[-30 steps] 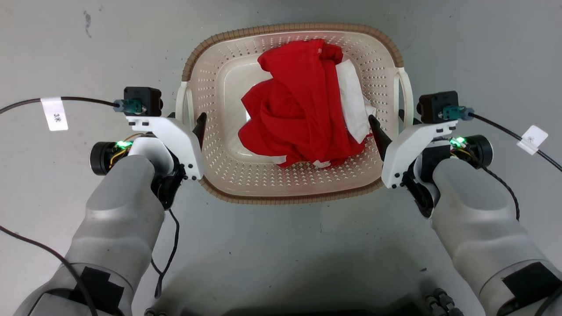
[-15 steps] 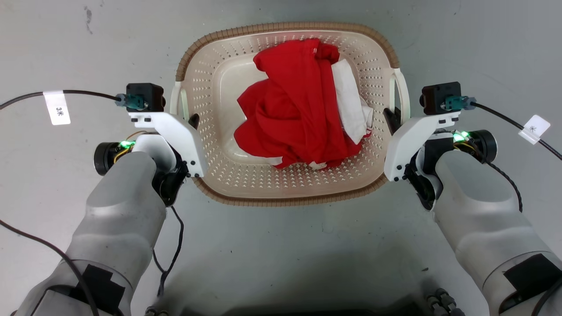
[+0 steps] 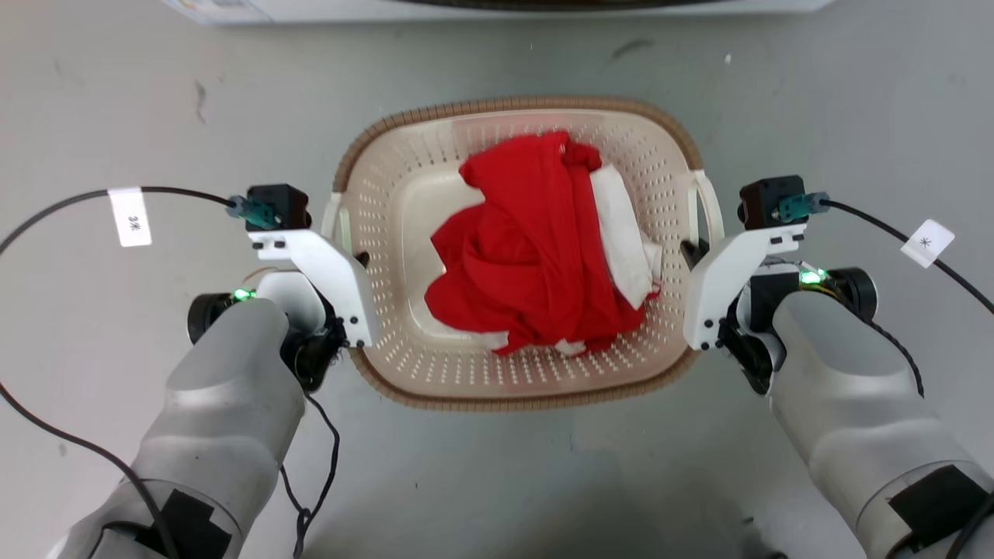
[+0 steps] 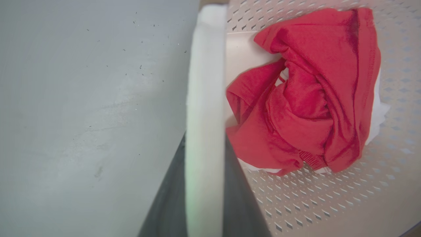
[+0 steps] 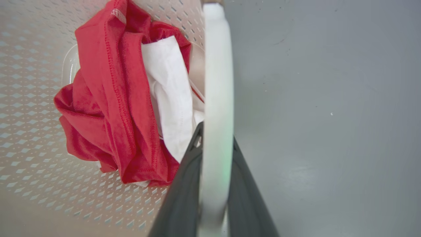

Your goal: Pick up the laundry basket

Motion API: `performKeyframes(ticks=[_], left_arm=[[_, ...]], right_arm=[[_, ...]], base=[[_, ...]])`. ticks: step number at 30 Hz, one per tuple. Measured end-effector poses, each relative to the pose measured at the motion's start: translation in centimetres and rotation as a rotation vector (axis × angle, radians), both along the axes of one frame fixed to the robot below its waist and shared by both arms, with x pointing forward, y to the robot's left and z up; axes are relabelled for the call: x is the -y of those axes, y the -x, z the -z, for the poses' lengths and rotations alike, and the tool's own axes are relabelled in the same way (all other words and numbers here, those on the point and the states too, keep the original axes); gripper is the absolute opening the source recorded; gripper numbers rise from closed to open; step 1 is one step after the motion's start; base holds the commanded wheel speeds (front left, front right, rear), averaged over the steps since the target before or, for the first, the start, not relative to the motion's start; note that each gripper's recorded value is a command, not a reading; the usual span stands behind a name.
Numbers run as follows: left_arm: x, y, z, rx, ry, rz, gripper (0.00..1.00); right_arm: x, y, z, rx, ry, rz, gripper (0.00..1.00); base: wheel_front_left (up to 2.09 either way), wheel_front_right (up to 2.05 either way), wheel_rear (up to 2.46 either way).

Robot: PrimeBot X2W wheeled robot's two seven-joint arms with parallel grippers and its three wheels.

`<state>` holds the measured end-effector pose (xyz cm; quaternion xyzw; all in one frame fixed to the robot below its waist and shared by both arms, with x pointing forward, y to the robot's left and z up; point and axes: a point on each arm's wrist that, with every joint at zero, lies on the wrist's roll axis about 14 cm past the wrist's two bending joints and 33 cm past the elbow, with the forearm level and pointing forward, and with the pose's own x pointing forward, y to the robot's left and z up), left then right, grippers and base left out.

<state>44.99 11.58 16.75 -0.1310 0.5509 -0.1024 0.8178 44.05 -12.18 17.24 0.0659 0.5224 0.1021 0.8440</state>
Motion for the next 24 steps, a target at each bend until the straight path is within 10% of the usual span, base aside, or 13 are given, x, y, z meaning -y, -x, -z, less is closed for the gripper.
performKeyframes(ticks=[24], left_arm=[[0.7,2.5,-13.4,0.040,0.027,0.037,0.00]], right_arm=[[1.3,2.9,-12.1,-0.007,0.023,-0.016,0.00]], base=[[0.00,0.00,0.00]])
